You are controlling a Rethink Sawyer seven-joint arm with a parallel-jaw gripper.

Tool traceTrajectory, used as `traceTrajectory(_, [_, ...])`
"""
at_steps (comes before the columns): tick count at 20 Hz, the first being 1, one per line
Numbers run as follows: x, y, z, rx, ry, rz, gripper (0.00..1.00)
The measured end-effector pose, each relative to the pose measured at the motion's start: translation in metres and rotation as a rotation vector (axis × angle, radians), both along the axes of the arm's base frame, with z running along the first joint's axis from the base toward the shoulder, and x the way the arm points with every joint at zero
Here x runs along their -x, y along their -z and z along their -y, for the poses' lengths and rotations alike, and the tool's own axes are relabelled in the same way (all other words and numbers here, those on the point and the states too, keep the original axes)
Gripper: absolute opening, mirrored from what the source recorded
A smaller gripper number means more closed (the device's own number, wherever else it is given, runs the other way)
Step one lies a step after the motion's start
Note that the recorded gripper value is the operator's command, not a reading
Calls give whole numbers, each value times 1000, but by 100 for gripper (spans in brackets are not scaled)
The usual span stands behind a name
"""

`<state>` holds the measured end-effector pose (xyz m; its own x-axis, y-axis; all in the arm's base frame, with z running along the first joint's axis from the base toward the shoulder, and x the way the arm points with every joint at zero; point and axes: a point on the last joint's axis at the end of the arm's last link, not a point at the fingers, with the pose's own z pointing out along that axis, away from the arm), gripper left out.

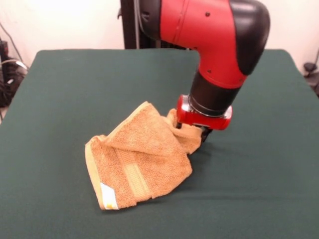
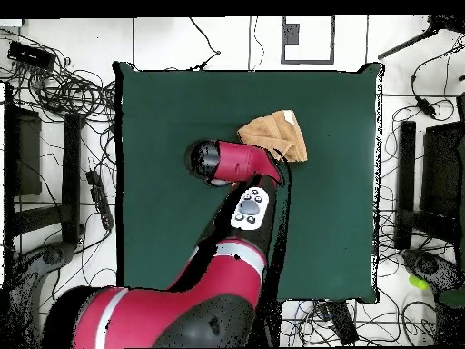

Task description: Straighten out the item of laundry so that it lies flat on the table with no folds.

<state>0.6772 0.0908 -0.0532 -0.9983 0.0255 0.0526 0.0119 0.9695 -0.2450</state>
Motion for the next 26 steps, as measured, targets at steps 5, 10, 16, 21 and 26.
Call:
traceTrajectory(5, [0,1,-6,41,-13,1,100])
traceTrajectory(10, [0,1,-11,81,-32,-3,100])
traceTrajectory(16, [-2,2,-13,100,-42,-11,100])
traceTrajectory(21, [-3,2,-13,97,-38,-17,100])
traceTrajectory(26, [-5,1,-7,56,-4,-34,100])
